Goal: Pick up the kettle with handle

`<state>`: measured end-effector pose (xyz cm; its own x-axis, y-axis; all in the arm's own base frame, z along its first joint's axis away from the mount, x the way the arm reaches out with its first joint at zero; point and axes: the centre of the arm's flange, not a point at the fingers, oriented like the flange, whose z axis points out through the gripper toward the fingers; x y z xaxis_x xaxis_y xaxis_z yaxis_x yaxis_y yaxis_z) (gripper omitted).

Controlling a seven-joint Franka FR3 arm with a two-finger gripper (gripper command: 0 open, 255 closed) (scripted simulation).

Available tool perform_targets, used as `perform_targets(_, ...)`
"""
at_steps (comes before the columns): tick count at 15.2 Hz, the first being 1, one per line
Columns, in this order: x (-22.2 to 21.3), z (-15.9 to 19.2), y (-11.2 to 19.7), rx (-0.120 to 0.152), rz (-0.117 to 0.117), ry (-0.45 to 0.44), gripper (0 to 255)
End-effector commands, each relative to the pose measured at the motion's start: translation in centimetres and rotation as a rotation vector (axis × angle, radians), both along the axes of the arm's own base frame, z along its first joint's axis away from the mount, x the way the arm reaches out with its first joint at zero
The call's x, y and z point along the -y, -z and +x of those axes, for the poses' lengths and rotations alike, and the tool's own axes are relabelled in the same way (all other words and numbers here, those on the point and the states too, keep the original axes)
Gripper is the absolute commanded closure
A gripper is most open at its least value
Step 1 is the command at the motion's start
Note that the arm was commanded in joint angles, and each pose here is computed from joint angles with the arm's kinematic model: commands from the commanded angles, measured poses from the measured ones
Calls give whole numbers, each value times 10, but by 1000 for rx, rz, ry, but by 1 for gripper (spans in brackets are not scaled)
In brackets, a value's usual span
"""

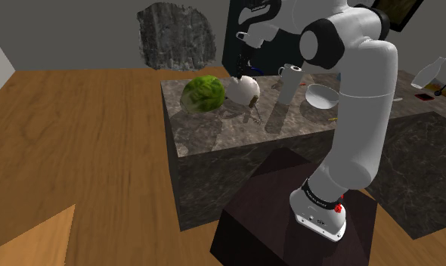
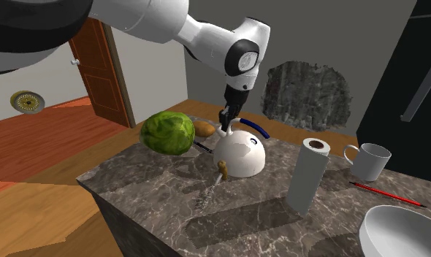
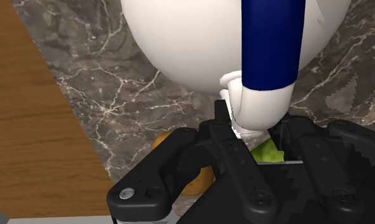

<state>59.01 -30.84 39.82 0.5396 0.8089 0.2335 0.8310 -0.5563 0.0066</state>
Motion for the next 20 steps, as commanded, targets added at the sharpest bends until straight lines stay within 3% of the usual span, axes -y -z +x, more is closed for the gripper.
perform_targets(1, 0, 0, 1, -1, 0, 0, 255)
perform_targets(20, 0, 0, -79, -1, 0, 0, 255)
